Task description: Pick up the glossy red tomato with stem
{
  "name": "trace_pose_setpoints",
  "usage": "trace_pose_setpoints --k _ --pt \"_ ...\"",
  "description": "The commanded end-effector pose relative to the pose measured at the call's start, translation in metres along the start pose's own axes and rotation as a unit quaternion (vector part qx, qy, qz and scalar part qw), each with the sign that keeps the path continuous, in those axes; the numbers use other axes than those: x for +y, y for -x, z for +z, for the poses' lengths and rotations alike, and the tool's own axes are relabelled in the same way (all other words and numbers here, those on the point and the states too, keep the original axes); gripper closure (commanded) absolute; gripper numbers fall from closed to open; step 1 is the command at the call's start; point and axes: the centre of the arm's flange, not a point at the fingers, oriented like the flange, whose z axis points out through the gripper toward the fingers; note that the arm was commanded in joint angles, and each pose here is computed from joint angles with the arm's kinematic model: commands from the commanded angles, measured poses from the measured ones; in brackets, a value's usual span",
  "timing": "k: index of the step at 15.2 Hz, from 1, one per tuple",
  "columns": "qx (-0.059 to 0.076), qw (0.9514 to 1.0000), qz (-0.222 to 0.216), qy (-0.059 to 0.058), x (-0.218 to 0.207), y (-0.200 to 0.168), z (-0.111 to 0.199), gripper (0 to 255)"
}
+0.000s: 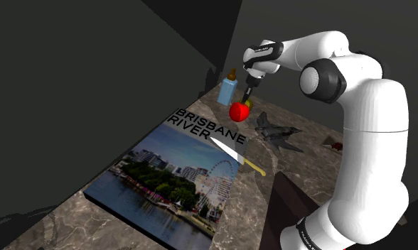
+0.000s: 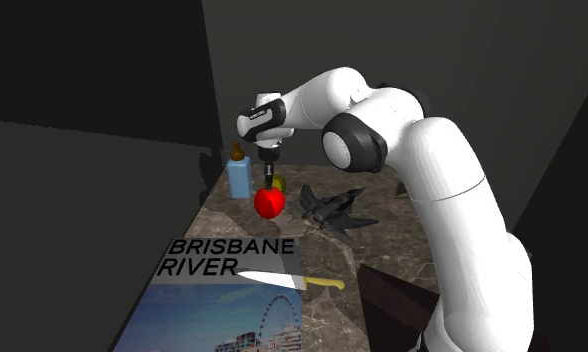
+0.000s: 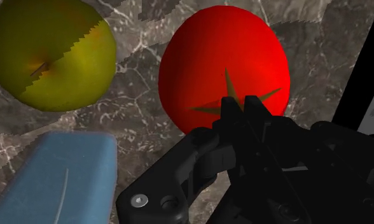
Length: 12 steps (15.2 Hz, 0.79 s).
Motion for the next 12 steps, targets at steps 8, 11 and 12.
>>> trace_pose_setpoints --k 8,11,12 --pt "0.000 1.0000 0.000 0.000 -0.002 -0.002 -0.047 255" --pt "0.000 1.0000 0.000 0.000 -0.003 -0.003 -0.062 255" --pt "0.000 1.0000 0.000 0.000 -0.003 -0.003 -0.068 255"
